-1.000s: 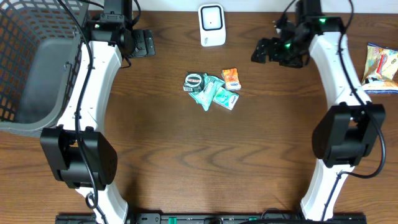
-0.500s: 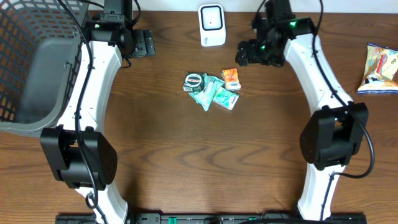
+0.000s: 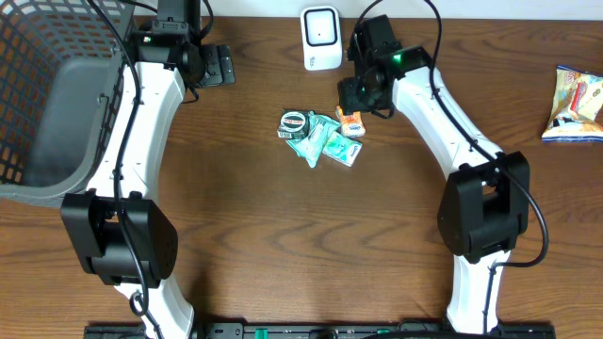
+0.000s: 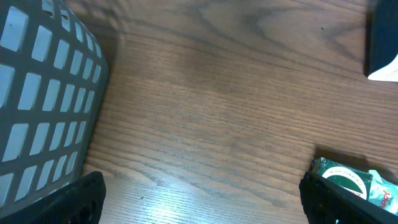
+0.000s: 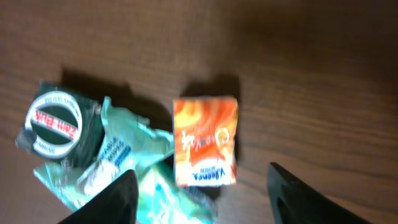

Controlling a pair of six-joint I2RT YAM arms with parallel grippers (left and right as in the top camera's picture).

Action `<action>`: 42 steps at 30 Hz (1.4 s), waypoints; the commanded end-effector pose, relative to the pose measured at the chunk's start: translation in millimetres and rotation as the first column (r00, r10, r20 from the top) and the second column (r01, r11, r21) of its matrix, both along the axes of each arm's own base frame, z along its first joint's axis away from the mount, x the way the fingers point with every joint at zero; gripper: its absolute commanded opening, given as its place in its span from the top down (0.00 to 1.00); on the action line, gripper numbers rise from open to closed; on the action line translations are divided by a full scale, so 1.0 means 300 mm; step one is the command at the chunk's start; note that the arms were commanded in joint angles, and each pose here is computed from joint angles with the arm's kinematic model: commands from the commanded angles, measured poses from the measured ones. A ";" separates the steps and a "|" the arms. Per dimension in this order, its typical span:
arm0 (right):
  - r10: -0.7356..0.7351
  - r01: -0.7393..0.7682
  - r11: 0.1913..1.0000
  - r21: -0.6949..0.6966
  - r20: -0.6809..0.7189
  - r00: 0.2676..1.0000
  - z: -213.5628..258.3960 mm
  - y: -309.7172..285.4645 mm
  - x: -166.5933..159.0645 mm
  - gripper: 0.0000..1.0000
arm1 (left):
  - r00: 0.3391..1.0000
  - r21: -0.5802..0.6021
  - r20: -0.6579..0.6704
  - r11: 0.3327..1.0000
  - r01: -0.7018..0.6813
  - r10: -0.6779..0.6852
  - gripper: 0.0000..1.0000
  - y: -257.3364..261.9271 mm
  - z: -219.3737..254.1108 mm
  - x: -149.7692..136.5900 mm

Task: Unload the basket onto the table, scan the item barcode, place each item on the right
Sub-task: 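Move the right gripper back over the item pile, then grasp the orange tissue packet with the right gripper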

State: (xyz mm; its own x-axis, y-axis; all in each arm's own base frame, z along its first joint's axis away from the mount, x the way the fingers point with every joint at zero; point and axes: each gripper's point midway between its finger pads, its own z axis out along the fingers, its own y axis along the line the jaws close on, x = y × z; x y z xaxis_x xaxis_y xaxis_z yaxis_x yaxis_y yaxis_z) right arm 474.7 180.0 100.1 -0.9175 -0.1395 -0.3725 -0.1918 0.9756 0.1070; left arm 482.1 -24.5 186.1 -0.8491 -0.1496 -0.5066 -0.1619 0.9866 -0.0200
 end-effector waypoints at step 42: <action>-0.183 0.181 0.893 -0.411 0.036 0.982 -0.216 -0.268 -0.091 0.73 | 0.999 -0.003 0.031 1.000 -0.019 0.019 0.02 0.005 0.046 -0.001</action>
State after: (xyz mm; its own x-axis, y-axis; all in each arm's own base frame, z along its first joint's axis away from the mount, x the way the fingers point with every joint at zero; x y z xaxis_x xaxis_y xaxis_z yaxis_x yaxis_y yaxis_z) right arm 442.6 111.1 24.8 -0.9474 -0.1149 -0.2987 -0.0368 0.9663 -0.2549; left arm 482.1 -24.5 186.1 -0.8491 -0.1496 -0.5066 -0.1619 0.9866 -0.0200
